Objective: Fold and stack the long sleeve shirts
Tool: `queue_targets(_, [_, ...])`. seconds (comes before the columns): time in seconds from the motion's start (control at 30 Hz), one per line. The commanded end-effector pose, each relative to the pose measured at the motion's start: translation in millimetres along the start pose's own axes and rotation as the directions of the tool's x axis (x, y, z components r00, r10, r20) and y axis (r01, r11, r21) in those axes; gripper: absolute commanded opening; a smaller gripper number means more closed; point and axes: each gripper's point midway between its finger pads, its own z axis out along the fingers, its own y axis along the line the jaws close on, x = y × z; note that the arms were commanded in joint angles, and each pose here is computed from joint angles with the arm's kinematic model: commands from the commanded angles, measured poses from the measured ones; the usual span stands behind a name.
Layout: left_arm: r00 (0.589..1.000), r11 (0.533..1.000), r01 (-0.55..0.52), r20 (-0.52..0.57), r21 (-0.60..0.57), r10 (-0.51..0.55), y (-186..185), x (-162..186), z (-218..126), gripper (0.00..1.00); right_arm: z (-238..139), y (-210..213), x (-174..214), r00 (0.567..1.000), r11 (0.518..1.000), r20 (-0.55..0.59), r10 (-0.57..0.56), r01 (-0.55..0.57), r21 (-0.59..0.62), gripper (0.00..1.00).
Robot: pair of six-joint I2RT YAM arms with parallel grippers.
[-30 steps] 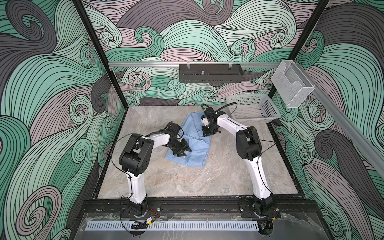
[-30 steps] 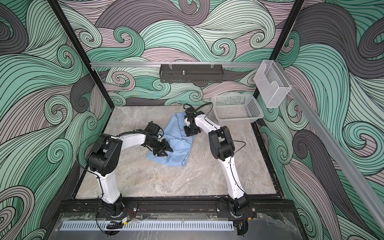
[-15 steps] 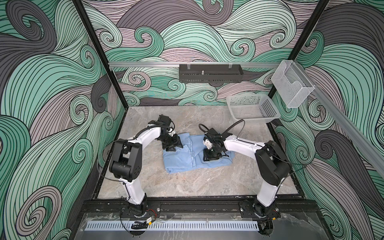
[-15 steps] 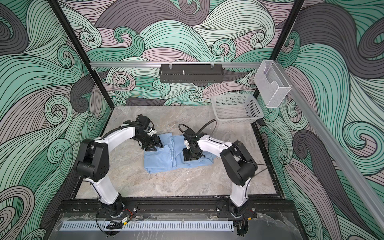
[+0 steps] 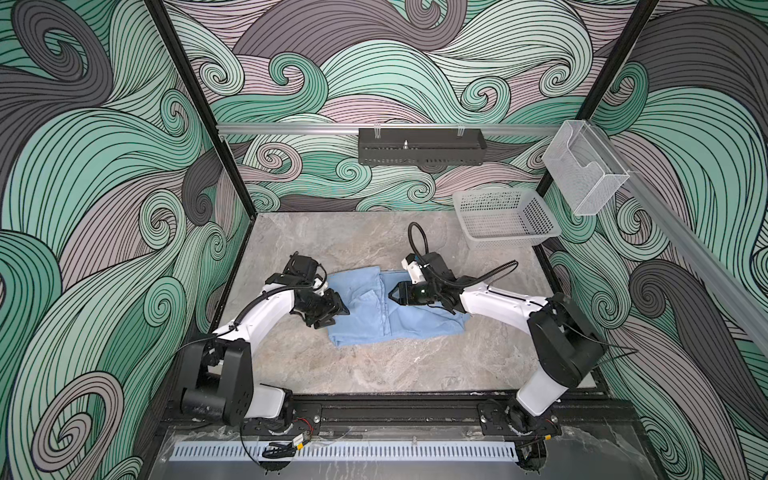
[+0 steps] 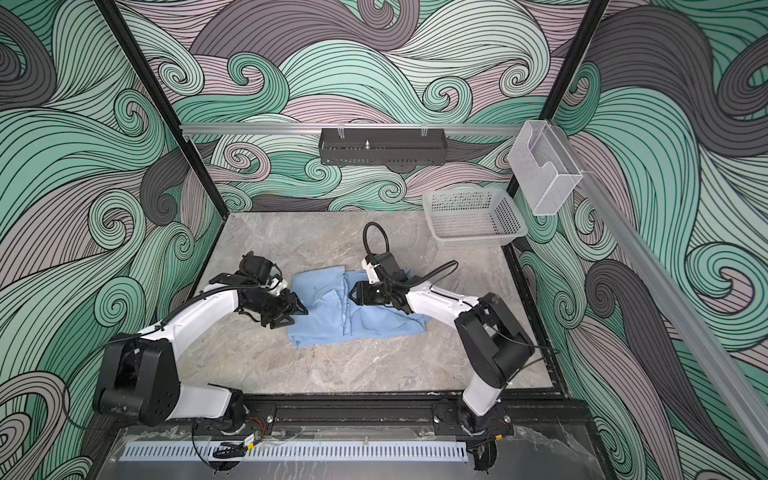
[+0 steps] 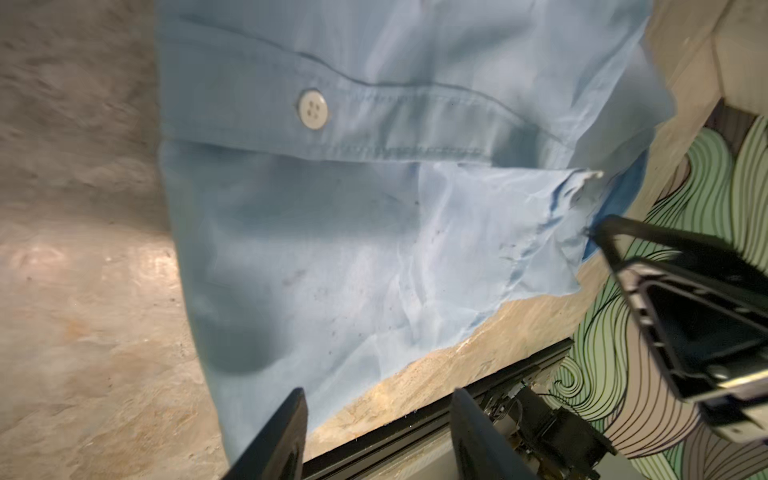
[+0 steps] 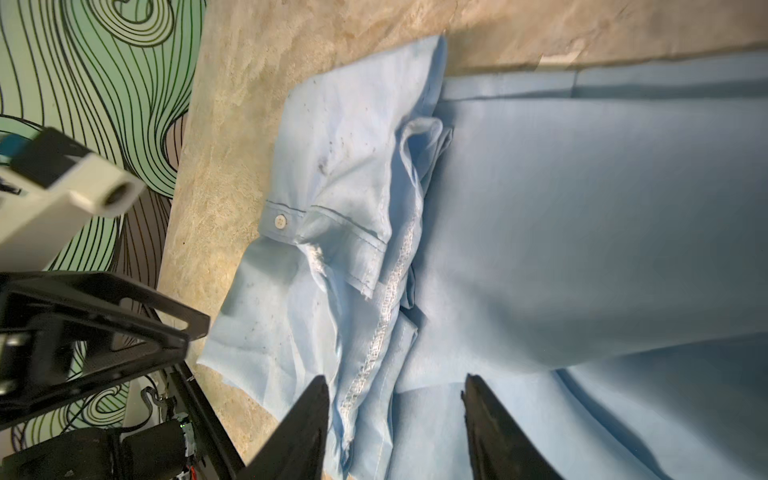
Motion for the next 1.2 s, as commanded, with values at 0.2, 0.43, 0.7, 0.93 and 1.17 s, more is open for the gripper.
queue_targets(0.2, [1.000, 0.997, 0.016, 0.026, 0.081, -0.018, -9, -5, -13, 0.58, 24, 8, 22, 0.994, 0.993, -0.041, 0.100, -0.102, -0.059, 0.63])
queue_targets(0.43, [0.999, 0.996, 0.015, 0.028, 0.090, -0.018, -11, -6, -13, 0.58, 36, 24, 33, 0.991, 0.988, -0.089, 0.099, -0.108, -0.107, 0.72])
queue_targets(0.7, [0.999, 0.996, 0.018, 0.036, 0.087, -0.022, -7, -6, -19, 0.58, 50, 25, 24, 0.990, 0.989, -0.101, 0.101, -0.111, -0.099, 0.73])
queue_targets(0.93, [0.999, 0.996, 0.021, 0.040, 0.092, -0.024, -6, -7, -22, 0.58, 65, 25, 13, 0.990, 0.991, -0.104, 0.090, -0.099, -0.086, 0.61])
queue_targets(1.17, [0.999, 0.995, 0.025, 0.040, 0.096, -0.029, -3, -7, -24, 0.58, 64, 32, 9, 0.987, 0.991, -0.129, 0.094, -0.105, -0.083, 0.16])
